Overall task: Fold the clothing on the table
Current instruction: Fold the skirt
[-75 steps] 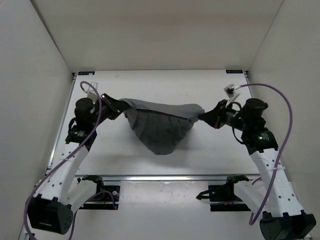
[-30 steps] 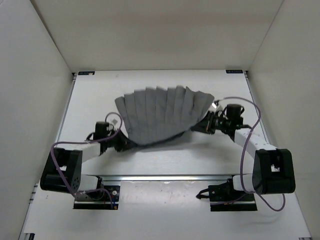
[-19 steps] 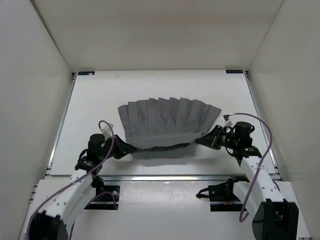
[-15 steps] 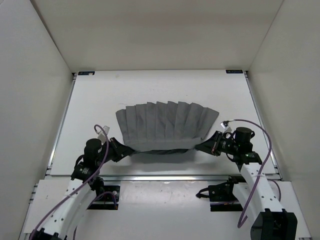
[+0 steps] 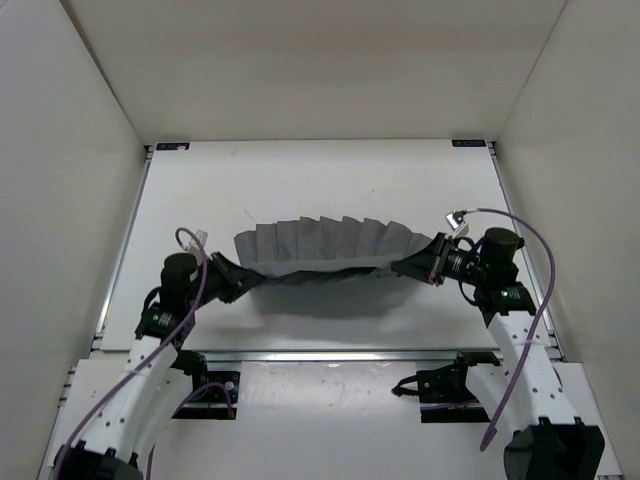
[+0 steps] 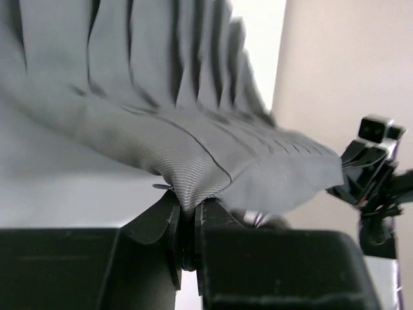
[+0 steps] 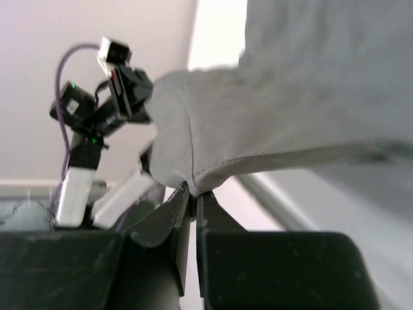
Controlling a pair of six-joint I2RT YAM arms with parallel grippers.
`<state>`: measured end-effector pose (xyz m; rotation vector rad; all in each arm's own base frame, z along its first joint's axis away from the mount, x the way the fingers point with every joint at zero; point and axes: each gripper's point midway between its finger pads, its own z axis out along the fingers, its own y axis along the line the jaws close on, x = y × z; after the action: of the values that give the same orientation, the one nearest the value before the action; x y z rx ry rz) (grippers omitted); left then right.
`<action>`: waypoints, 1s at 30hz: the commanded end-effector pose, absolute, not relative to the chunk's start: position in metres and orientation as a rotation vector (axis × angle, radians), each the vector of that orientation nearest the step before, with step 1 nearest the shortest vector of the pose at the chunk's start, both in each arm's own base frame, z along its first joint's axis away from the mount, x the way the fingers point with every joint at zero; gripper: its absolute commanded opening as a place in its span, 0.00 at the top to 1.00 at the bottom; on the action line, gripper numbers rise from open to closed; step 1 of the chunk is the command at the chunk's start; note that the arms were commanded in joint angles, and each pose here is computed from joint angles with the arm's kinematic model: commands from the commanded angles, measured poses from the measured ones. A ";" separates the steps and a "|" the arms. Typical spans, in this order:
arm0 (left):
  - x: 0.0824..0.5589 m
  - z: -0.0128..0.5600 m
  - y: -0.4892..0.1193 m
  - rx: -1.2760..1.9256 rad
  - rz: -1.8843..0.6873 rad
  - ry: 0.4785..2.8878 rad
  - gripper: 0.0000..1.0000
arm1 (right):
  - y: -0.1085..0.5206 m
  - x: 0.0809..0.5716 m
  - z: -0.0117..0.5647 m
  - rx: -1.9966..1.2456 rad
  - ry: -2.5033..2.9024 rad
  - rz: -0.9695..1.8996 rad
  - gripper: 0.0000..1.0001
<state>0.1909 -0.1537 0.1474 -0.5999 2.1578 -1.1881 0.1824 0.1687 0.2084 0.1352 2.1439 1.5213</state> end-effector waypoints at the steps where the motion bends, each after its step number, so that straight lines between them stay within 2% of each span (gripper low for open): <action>1: 0.242 0.190 -0.147 -0.593 -1.150 2.024 1.00 | 0.155 0.226 0.243 0.131 1.982 1.526 1.00; 5: 0.300 0.198 -0.131 -0.640 -1.148 1.922 1.00 | 0.112 0.278 0.204 0.442 1.935 1.518 1.00; 6: 0.312 0.181 -0.132 -0.659 -1.105 1.973 1.00 | 0.103 0.293 0.194 0.483 1.945 1.487 1.00; 11: 0.384 0.156 -0.156 -0.622 -1.129 2.091 0.98 | 0.089 0.356 0.180 0.501 1.993 1.390 1.00; 14: 0.421 0.141 -0.164 -0.612 -1.198 2.131 0.94 | 0.084 0.385 0.167 0.542 2.017 1.368 1.00; 15: 0.437 0.155 -0.168 -0.582 -1.209 2.102 0.93 | 0.083 0.392 0.158 0.564 2.037 1.367 1.00; 17: 0.452 0.137 -0.173 -0.571 -1.200 2.171 0.83 | 0.084 0.407 0.159 0.517 2.054 1.347 1.00; 18: 0.462 0.134 -0.176 -0.558 -1.200 2.185 0.81 | 0.086 0.412 0.156 0.494 2.071 1.343 1.00; 19: 0.464 0.134 -0.178 -0.536 -1.206 2.206 0.74 | 0.092 0.417 0.151 0.453 2.111 1.311 1.00; 20: 0.470 0.133 -0.181 -0.507 -1.235 2.207 0.59 | 0.096 0.422 0.146 0.410 2.152 1.254 1.00; 21: 0.474 0.137 -0.185 -0.495 -1.297 2.183 0.51 | 0.106 0.421 0.144 0.344 2.180 1.224 0.97; 24: 0.477 0.154 -0.182 -0.490 -1.413 2.094 0.50 | 0.118 0.413 0.134 0.234 2.186 1.149 0.84; 25: 0.480 0.156 -0.174 -0.499 -1.403 2.082 0.47 | 0.121 0.413 0.139 0.217 2.173 1.116 0.81; 27: 0.480 0.160 -0.164 -0.490 -1.373 2.083 0.46 | 0.130 0.408 0.135 0.139 2.180 1.070 0.70; 30: 0.478 0.148 -0.144 -0.533 -1.309 2.113 0.45 | 0.150 0.410 0.129 0.053 2.223 1.041 0.64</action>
<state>0.4783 -0.1605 0.1236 -0.5940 2.1610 -1.3222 0.4019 0.1444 0.1238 0.1984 2.2416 1.1603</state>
